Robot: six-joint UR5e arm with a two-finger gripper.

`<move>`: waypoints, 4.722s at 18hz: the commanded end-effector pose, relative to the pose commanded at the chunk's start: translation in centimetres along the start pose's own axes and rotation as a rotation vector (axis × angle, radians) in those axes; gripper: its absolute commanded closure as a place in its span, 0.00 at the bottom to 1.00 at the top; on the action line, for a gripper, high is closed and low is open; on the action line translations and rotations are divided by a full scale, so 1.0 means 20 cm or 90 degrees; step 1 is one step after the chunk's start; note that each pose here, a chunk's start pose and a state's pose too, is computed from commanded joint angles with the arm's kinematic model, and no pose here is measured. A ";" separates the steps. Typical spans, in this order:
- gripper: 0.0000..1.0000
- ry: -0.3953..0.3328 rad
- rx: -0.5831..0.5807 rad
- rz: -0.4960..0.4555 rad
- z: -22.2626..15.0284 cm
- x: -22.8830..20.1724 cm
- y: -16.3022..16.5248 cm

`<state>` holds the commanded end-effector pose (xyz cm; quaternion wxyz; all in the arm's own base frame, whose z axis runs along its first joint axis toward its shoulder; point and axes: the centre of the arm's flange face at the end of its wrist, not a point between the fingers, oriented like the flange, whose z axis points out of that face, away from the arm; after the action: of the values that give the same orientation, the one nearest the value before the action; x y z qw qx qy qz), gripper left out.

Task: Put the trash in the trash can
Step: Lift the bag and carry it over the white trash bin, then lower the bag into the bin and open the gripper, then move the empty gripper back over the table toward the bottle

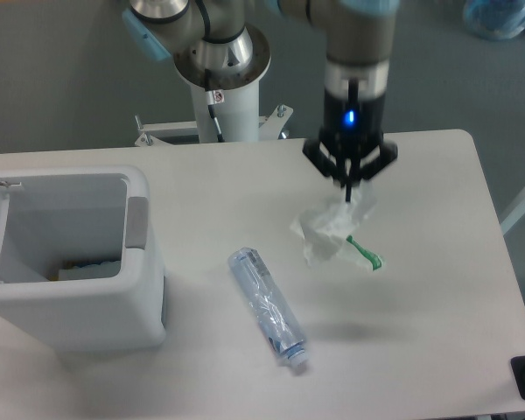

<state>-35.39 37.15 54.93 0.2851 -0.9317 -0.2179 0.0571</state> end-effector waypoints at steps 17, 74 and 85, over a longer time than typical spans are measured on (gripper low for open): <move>1.00 0.275 0.162 -0.094 -0.44 0.67 -0.04; 0.00 -0.043 -0.044 0.214 0.21 -0.25 0.10; 0.00 -0.136 -0.227 0.085 0.67 -0.65 0.20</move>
<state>-48.66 35.36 41.38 0.0869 -0.9683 -0.1915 0.1348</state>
